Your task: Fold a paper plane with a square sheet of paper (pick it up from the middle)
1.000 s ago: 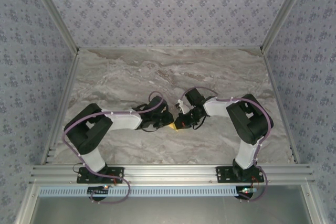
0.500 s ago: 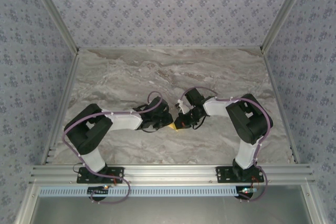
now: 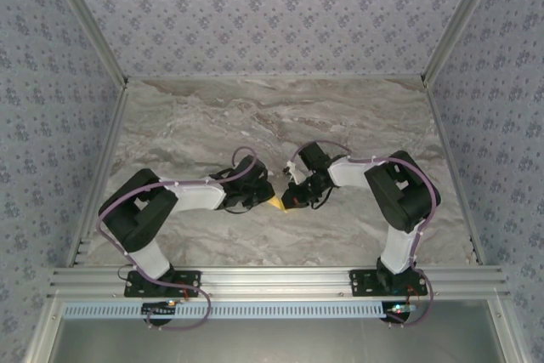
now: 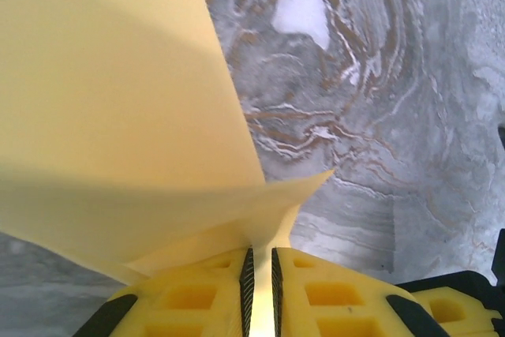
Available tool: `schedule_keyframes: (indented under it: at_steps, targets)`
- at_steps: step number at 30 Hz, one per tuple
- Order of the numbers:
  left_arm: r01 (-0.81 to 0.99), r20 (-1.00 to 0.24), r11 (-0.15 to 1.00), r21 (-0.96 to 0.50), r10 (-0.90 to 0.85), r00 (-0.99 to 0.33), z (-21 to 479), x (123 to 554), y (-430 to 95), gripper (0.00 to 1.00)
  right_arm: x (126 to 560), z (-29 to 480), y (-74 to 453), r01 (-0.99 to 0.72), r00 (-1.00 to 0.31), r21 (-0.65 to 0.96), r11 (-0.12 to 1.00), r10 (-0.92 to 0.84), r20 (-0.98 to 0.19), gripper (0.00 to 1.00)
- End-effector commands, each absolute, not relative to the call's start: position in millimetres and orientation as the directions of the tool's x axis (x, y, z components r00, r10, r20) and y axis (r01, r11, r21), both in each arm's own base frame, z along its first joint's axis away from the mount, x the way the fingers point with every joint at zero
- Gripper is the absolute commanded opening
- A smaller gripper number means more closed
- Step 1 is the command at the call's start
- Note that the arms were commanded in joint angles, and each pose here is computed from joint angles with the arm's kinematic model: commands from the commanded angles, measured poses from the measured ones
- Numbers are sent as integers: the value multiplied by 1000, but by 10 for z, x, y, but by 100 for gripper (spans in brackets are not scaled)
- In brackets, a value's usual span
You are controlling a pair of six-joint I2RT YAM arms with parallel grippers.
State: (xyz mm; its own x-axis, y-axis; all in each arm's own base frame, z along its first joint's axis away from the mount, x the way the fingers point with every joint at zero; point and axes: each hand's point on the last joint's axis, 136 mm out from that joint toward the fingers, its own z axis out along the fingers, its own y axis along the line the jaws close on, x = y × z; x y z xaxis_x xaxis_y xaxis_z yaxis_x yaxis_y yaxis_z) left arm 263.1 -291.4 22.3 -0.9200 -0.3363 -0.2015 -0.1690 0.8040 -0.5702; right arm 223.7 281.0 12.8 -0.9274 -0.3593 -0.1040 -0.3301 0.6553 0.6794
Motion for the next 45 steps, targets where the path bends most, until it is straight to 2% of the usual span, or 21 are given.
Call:
schedule_keyframes:
  at_steps: [1, 18, 27, 31, 40, 45]
  targets:
    - [-228, -221, 841, -491, -374, -901, 91, 2644, -2566, 19, 1932, -505, 2302, -265, -932, 480, 836, -351, 96, 0]
    - [-249, -261, 836, -488, -412, -873, 256, 2806, -2203, 20, 1912, -524, 2302, -268, -929, 475, 838, -355, 103, 0]
    - [-76, -366, 797, -599, -357, -859, 928, 2773, -2316, 23, 1914, -490, 2351, -273, -927, 492, 826, -363, 95, 0]
    - [2, -387, 780, -626, -309, -869, 1048, 2717, -2449, 24, 1998, -300, 2507, -294, -928, 550, 782, -371, 30, 0]
    - [29, -354, 747, -664, -281, -892, 958, 2714, -2613, 23, 2288, 548, 2920, -404, -909, 677, 615, -355, -220, 6]
    - [38, -334, 726, -686, -269, -904, 910, 2715, -2708, 23, 2379, 648, 3040, -415, -905, 687, 596, -344, -248, 6]
